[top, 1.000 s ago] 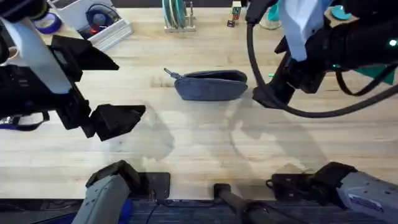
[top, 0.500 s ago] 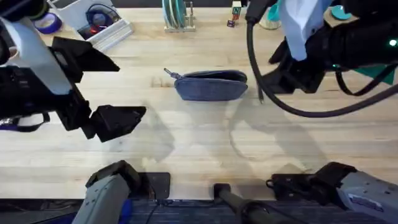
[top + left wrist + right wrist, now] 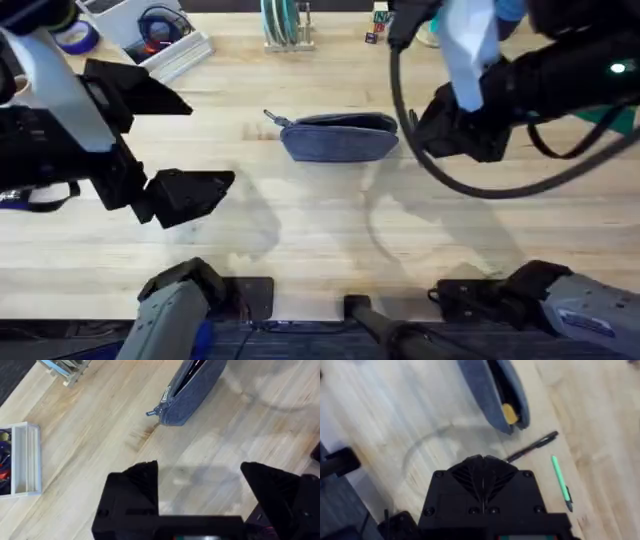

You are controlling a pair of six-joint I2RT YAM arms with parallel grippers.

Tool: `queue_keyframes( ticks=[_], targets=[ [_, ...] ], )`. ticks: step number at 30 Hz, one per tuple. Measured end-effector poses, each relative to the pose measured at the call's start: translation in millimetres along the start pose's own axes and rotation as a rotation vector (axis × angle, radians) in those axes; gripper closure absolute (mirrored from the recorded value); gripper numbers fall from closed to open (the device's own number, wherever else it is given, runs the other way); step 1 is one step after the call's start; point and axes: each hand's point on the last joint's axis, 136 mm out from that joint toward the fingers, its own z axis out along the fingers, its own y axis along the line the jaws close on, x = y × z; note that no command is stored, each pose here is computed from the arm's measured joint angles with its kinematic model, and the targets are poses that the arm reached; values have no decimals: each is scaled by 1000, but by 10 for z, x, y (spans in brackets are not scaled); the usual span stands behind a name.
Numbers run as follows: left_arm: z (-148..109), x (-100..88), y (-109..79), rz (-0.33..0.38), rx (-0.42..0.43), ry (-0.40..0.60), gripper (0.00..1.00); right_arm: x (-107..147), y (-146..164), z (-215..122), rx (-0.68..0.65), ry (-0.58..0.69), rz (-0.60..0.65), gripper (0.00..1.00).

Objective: Unzip the bag, pick up the pens from the table one at a time and place them inside, then zip the bag closed.

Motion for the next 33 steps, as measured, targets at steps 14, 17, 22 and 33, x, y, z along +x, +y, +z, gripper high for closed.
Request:
queue_keyframes(
  ticks=[14,17,22,33],
  targets=[
    [0,-1,0,0,0,0,6,-111,-21,165,-59,24,-78,971],
    [0,0,0,0,0,0,6,-153,-51,195,-63,28,-114,971],
    [0,0,0,0,0,0,6,-136,-176,449,-72,116,-200,972],
    [0,0,0,0,0,0,6,-336,-465,884,-48,156,-284,971]
  ],
)
